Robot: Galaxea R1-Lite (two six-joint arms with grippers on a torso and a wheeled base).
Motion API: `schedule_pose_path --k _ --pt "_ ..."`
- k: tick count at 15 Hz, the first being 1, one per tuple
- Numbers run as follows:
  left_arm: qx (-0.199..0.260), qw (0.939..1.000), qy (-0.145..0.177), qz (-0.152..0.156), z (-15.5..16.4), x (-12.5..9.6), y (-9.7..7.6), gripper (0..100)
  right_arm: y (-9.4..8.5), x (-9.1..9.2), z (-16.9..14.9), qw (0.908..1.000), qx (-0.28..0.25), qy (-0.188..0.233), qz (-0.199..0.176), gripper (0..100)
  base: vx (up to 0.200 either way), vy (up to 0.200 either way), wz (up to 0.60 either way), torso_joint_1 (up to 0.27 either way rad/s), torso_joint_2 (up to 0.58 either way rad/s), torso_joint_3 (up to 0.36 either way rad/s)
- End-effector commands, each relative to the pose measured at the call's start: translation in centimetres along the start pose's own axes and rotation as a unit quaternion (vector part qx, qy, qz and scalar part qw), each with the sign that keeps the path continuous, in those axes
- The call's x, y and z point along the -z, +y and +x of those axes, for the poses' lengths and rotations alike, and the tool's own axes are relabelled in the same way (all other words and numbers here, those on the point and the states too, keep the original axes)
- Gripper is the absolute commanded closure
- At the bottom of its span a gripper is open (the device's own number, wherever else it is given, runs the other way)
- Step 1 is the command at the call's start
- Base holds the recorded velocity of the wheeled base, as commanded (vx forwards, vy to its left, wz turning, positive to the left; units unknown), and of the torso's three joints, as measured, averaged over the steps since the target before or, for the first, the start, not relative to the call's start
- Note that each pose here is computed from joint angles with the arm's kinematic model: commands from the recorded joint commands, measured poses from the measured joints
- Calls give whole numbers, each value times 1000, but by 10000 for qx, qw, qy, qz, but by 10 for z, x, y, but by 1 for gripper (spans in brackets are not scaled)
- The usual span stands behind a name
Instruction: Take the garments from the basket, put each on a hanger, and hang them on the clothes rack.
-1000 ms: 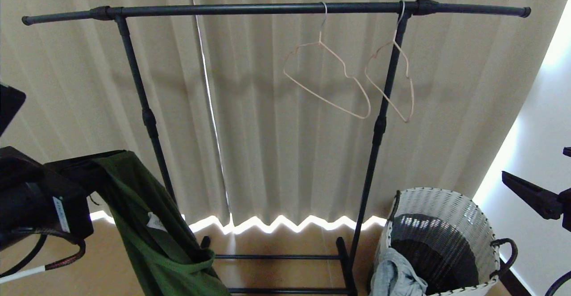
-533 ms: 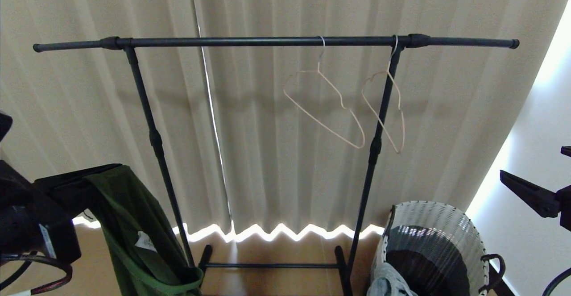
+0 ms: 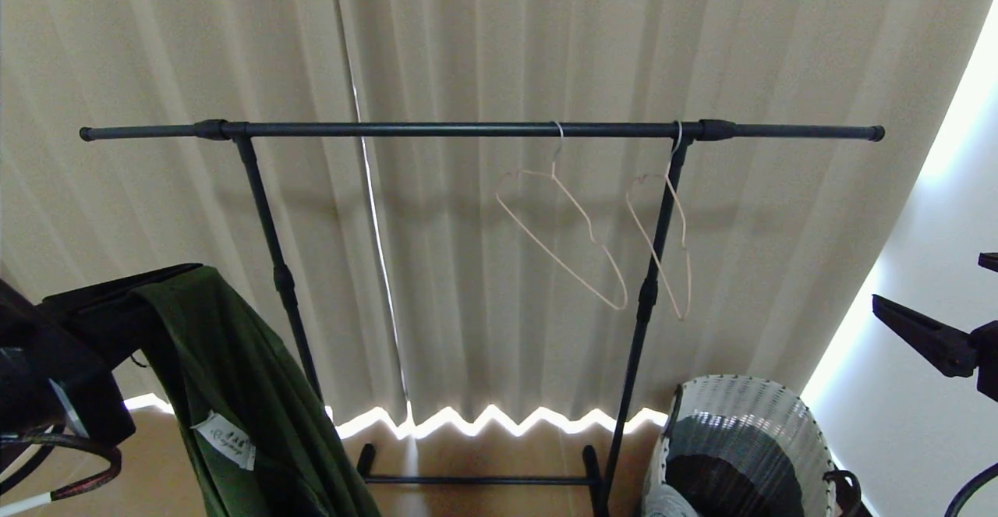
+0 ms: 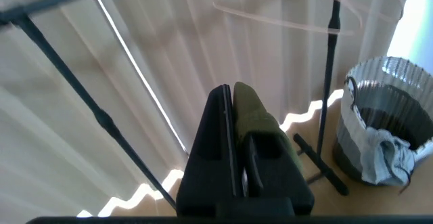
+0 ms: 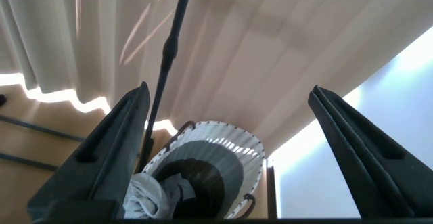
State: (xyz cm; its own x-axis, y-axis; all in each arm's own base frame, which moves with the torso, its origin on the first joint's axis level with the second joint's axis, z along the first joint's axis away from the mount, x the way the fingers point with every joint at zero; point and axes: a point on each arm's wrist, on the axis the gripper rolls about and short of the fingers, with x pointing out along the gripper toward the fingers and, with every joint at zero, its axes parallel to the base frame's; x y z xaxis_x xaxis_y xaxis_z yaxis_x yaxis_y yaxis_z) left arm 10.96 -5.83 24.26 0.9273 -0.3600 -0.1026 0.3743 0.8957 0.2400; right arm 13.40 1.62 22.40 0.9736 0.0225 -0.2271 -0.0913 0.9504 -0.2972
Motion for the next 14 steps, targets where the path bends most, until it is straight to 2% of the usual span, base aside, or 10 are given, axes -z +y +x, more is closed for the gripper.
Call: schedule_pose_path --k 1,7,13,14 --pt "4 10000 48 13 1 3 -1 100 0 0 1 10000 -5 19 -3 0 0 0 0 193 -417 -222" --pt "-4 10000 81 17 4 2 -1 100 0 0 1 10000 4 14 -1 0 0 0 0 35 -71 -38" --pt "-7 10000 67 30 4 1 -1 100 0 0 1 10000 6 7 0 0 0 200 0 7 2 1" --pt "-9 10000 59 52 4 2 -1 100 0 0 1 10000 4 14 -1 0 0 0 0 0 0 0"
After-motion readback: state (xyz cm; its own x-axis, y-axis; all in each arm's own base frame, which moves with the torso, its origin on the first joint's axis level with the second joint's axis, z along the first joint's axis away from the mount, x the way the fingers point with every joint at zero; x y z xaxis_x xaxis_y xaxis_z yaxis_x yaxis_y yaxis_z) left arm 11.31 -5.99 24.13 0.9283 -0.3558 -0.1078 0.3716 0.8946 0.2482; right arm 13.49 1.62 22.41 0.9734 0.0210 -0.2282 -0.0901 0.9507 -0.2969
